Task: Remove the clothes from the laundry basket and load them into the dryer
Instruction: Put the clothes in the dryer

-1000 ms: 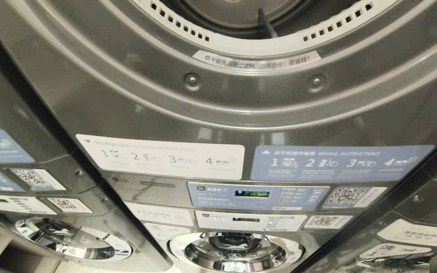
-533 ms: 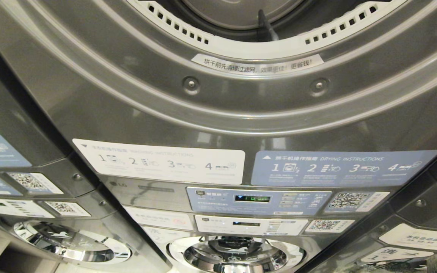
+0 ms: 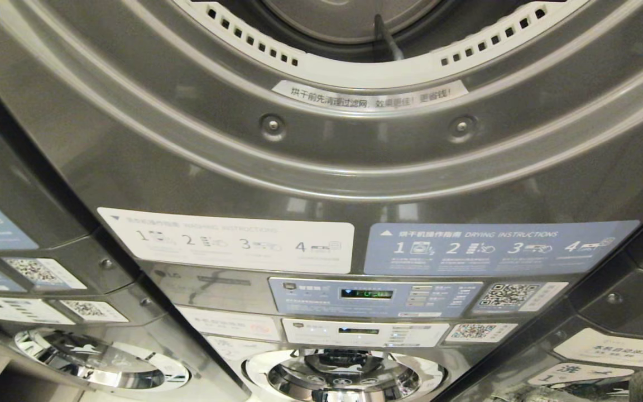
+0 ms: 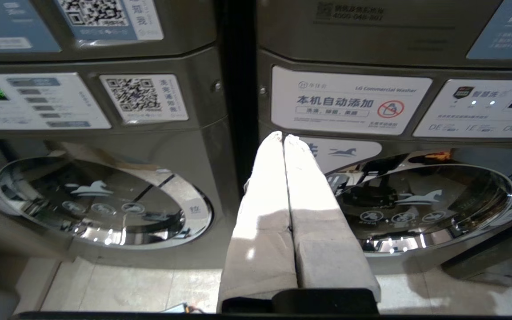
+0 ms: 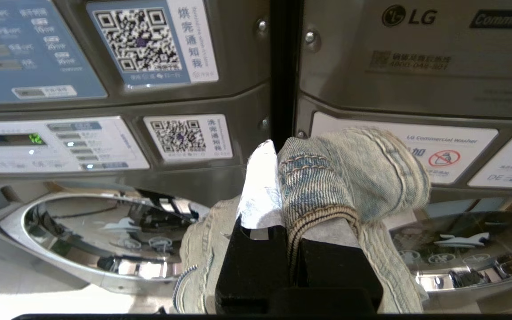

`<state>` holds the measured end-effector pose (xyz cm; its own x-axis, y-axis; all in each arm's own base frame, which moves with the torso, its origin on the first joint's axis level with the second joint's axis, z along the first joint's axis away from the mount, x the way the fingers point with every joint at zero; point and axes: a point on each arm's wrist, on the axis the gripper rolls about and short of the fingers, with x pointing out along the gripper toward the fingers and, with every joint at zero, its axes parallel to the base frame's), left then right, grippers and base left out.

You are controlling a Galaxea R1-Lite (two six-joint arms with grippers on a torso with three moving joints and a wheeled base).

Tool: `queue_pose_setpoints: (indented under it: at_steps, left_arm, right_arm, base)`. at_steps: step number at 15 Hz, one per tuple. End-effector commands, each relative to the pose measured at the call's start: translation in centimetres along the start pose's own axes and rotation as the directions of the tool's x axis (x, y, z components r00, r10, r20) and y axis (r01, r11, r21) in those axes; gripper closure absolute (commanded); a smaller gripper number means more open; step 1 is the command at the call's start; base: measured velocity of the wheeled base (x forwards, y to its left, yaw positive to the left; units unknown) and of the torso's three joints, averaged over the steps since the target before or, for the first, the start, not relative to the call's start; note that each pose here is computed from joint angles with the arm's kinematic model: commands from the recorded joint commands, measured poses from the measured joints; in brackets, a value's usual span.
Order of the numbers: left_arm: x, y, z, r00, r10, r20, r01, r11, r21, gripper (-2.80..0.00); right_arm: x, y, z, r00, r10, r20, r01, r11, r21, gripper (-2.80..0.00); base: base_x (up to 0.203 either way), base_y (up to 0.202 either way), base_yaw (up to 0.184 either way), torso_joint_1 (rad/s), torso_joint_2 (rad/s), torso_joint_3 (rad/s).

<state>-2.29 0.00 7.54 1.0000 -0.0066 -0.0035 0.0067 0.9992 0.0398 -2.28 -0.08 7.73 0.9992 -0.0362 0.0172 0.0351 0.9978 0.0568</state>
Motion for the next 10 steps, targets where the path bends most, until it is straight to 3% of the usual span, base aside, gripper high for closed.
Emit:
queue_pose_setpoints:
  at_steps: [1,10]
  left_arm:
    - [0.00,0.00,0.00,1.000,0.000,0.000,0.000,1.000,0.001,0.00]
    - [0.00,0.00,0.00,1.000,-0.001,0.000,0.001,1.000,0.000,0.00]
  right_arm:
    - [0.05,-0.01,-0.16,1.000,0.000,-0.006,0.000,1.000,0.000,0.00]
    - [0.05,-0.01,-0.16,1.000,0.001,-0.007,-0.001,1.000,-0.001,0.00]
  base:
    - [-0.006,0.003,0.059,0.012,0.00,0.000]
    - [-0.001,-0.008,0.167,0.001,0.00,0.003]
